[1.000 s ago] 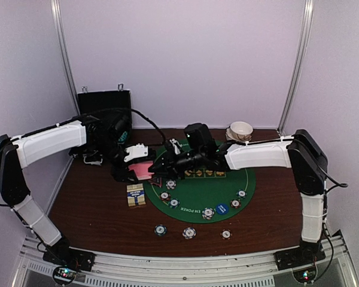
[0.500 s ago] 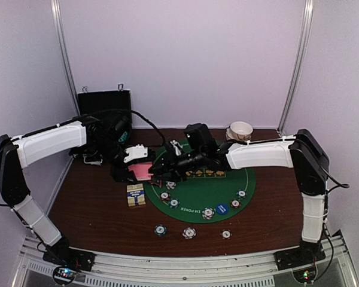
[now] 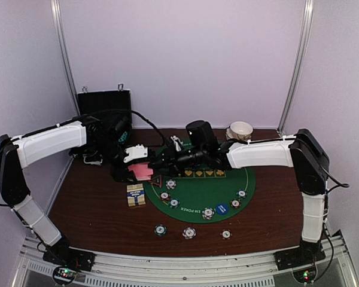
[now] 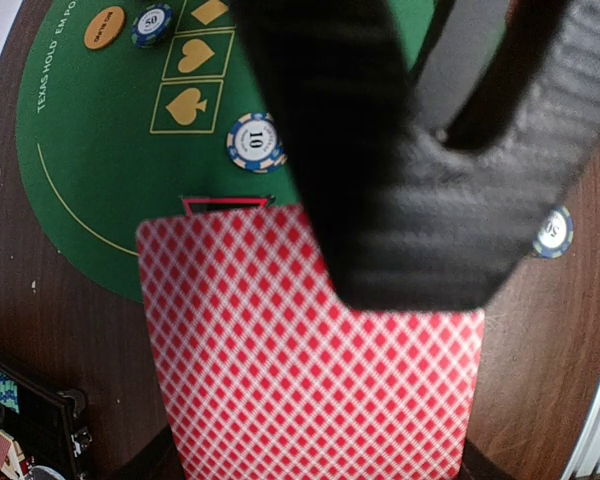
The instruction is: Distribute texas hold em gaming equipment
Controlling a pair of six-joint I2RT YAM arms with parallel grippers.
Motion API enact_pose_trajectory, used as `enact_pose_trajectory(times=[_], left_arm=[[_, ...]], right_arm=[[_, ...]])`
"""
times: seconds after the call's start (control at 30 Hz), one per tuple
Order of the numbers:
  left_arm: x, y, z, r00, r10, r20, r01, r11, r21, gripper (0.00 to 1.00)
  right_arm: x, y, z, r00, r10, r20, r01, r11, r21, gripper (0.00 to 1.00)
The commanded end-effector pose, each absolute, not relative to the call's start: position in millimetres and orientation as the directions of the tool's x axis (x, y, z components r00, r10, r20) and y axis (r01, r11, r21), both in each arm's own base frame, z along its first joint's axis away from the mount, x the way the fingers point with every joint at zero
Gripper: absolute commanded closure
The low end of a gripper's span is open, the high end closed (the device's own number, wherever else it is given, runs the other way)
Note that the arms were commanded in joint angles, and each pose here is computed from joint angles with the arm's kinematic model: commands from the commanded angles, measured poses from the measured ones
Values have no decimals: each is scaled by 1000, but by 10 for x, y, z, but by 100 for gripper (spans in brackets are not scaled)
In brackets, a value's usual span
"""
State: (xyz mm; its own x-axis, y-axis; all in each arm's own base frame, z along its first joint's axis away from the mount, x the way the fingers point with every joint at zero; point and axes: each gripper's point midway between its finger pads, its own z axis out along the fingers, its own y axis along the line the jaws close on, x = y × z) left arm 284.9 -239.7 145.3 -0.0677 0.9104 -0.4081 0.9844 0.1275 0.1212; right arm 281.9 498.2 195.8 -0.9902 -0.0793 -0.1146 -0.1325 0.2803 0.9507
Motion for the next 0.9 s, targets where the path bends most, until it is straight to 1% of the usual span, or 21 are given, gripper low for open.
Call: enact_pose_trajectory(times=[0.0, 0.17, 0.27, 0.37, 0.57, 0.7, 0.87], left_arm=[[2880, -2418, 1548, -45, 902, -430, 980, 123, 155, 87], [2889, -2426, 1531, -50, 902, -429, 981, 125, 148, 87], [2898, -2431, 1528, -52, 902, -428, 981, 127, 148, 88], [2903, -2430, 1525, -51, 903, -427, 981, 126, 149, 88], [2911, -2430, 1524, -53, 904, -425, 980, 128, 150, 90], [2905, -2418, 1518, -54, 906, -420, 981, 127, 149, 91], [2903, -2411, 1529, -55, 907, -417, 980, 129, 151, 93]], right_arm=[[2854, 5057, 2233, -987, -76, -138, -150, 186, 971, 71], [2845, 5099, 2282, -987, -85, -135, -148, 163, 975, 74], [2846, 5109, 2305, -987, -87, -134, -146, 152, 977, 80], [2834, 5129, 2321, -987, -94, -130, -143, 141, 980, 83], [2834, 5154, 2285, -987, -105, -121, -135, 143, 980, 84], [2832, 5142, 2251, -987, -107, -118, -134, 155, 979, 93], [2848, 5063, 2191, -988, -98, -118, -134, 179, 975, 100]])
